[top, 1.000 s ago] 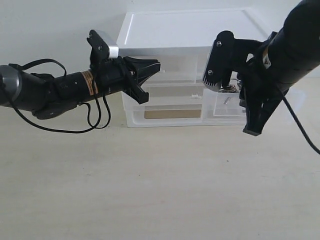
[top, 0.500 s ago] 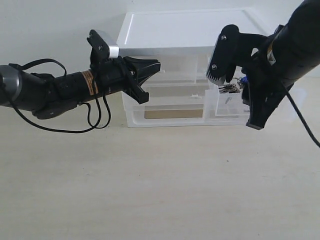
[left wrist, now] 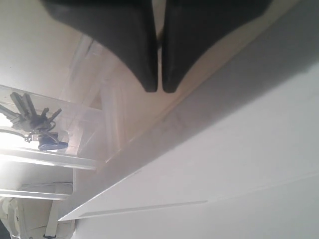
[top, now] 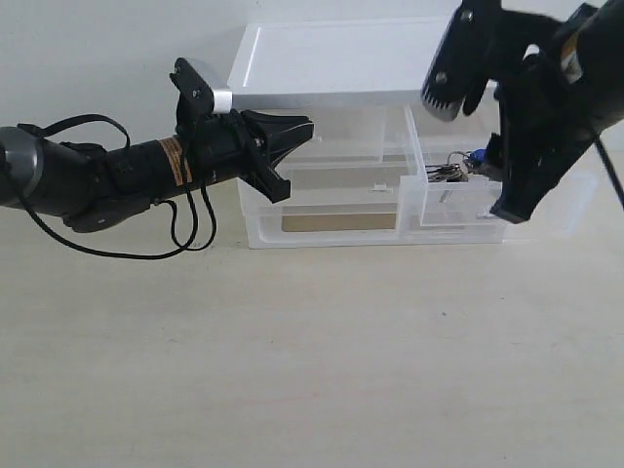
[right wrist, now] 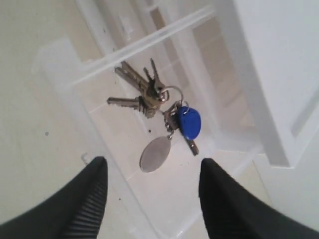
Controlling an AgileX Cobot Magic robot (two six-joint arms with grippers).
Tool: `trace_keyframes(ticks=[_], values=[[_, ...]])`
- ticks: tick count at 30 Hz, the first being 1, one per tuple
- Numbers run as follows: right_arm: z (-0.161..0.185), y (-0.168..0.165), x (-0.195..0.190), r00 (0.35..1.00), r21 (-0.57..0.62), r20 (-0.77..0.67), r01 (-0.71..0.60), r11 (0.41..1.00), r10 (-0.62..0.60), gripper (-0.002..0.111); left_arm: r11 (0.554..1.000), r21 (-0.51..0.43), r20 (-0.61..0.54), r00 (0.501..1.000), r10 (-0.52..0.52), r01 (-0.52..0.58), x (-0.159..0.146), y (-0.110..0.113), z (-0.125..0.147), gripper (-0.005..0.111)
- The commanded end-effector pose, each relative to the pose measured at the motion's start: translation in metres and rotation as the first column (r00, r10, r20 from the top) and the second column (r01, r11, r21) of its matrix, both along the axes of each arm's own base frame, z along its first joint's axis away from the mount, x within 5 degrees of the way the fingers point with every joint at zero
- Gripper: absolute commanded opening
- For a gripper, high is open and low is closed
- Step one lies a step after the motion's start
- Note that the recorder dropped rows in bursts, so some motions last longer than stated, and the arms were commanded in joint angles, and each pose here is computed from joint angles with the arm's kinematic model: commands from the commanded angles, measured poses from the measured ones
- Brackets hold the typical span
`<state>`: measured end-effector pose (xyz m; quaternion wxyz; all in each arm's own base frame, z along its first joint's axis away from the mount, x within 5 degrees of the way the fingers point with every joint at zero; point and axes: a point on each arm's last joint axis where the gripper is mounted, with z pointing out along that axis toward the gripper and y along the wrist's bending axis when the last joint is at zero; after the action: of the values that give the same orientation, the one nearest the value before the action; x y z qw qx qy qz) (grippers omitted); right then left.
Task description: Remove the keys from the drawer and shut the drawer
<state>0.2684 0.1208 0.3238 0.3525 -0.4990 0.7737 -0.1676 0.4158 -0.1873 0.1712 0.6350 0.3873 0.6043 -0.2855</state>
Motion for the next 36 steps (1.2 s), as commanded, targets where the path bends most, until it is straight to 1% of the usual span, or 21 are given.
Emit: trace_keyframes(ticks=[1,3,5,7,9,12,14,16,19,21,22,24,26,28,30,32,36], values=[[0.032,-0.001,-0.017,0.995,0.266,0.08,0.035,0.963,-0.058,0.05,0.985,0.054,-0.085,0.982,0.171,-0.166,0.016,0.011,-0.01,0.004],[0.052,-0.001,-0.017,0.981,0.448,0.094,0.11,0.887,-0.169,0.05,0.985,0.053,-0.086,0.982,0.17,-0.166,0.016,0.011,-0.01,0.004],[0.068,-0.002,-0.016,0.967,0.529,0.06,0.181,0.829,-0.249,0.05,0.984,0.055,-0.09,0.981,0.173,-0.168,0.016,0.011,-0.01,0.004],[0.084,-0.002,-0.011,0.949,0.557,0.009,0.257,0.79,-0.315,0.05,0.982,0.067,-0.096,0.979,0.182,-0.176,0.016,0.012,-0.011,0.004],[0.091,-0.001,-0.002,0.924,0.52,-0.069,0.355,0.777,-0.376,0.05,0.981,0.074,-0.1,0.977,0.187,-0.18,0.017,0.012,-0.012,0.004],[0.088,0.004,0.013,0.893,0.442,-0.15,0.444,0.779,-0.424,0.05,0.981,0.075,-0.101,0.977,0.188,-0.181,0.017,0.012,-0.012,0.004],[0.078,0.011,0.027,0.879,0.397,-0.186,0.477,0.785,-0.44,0.05,0.981,0.075,-0.101,0.977,0.188,-0.181,0.017,0.012,-0.012,0.004],[0.068,0.011,0.041,0.862,0.374,-0.212,0.507,0.776,-0.461,0.05,0.981,0.075,-0.101,0.977,0.188,-0.181,0.017,0.012,-0.012,0.004],[0.047,0.004,0.066,0.808,0.331,-0.328,0.584,0.741,-0.49,0.05,0.981,0.075,-0.101,0.977,0.188,-0.181,0.017,0.012,-0.012,0.004],[0.033,-0.005,0.082,0.772,0.326,-0.415,0.62,0.714,-0.482,0.05,0.981,0.075,-0.101,0.977,0.188,-0.181,0.017,0.012,-0.012,0.004],[0.026,-0.007,0.088,0.764,0.329,-0.455,0.621,0.711,-0.457,0.05,0.981,0.075,-0.101,0.977,0.188,-0.181,0.017,0.012,-0.012,0.004],[0.013,-0.008,0.098,0.762,0.323,-0.495,0.608,0.725,-0.418,0.05,0.981,0.075,-0.101,0.977,0.188,-0.181,0.017,0.012,-0.012,0.004],[0.002,-0.007,0.105,0.775,0.29,-0.484,0.581,0.761,-0.407,0.051,0.981,0.075,-0.101,0.977,0.188,-0.181,0.017,0.012,-0.012,0.004],[-0.006,-0.006,0.11,0.78,0.261,-0.475,0.567,0.781,-0.407,0.058,0.981,0.075,-0.101,0.977,0.188,-0.181,0.017,0.012,-0.012,0.004],[-0.013,-0.006,0.115,0.788,0.243,-0.464,0.552,0.797,-0.405,0.069,0.981,0.075,-0.101,0.977,0.188,-0.181,0.017,0.012,-0.012,0.004],[-0.016,-0.006,0.119,0.812,0.241,-0.434,0.522,0.818,-0.391,0.08,0.981,0.075,-0.101,0.977,0.188,-0.181,0.017,0.012,-0.012,0.004],[-0.017,-0.003,0.126,0.858,0.263,-0.379,0.459,0.849,-0.347,0.082,0.981,0.075,-0.101,0.977,0.188,-0.181,0.017,0.012,-0.012,0.004]])
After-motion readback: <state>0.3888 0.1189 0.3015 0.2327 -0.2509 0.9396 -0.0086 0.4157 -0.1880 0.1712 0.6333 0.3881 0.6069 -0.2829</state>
